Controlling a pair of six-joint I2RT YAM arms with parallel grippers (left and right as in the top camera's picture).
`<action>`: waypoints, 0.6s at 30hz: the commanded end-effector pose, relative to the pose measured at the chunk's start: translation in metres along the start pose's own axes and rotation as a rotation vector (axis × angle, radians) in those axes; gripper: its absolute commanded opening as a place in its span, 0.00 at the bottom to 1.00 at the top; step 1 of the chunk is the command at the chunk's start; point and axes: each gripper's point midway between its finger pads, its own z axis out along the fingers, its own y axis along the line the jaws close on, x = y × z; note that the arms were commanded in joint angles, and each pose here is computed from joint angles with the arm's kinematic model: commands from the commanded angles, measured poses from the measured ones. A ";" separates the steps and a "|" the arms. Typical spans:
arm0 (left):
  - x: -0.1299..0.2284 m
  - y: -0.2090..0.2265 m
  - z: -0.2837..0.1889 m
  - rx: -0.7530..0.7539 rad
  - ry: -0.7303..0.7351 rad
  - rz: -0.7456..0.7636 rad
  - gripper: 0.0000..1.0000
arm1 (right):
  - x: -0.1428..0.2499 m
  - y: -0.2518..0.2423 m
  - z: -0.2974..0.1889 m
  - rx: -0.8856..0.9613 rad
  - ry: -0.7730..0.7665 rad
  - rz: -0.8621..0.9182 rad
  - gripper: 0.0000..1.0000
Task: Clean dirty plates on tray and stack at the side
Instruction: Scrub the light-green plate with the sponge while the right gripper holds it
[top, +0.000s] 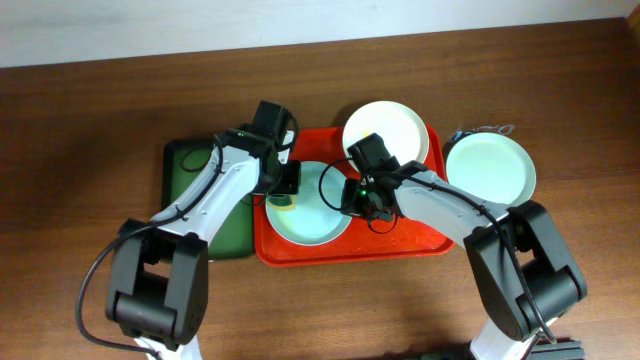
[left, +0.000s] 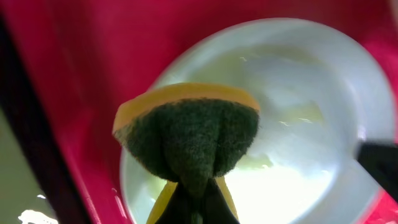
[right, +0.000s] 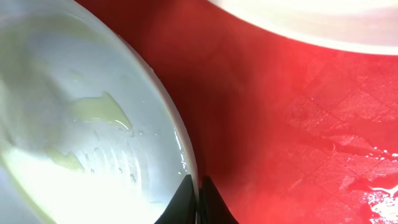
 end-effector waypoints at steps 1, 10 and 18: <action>0.018 0.014 0.015 -0.070 0.009 0.004 0.00 | 0.003 -0.002 0.004 0.014 0.006 0.000 0.04; 0.065 -0.076 0.022 0.348 0.150 0.061 0.00 | 0.003 -0.002 0.004 0.014 0.006 0.000 0.04; -0.022 -0.019 -0.074 0.097 -0.135 0.004 0.00 | 0.003 -0.002 0.004 0.014 0.006 0.000 0.04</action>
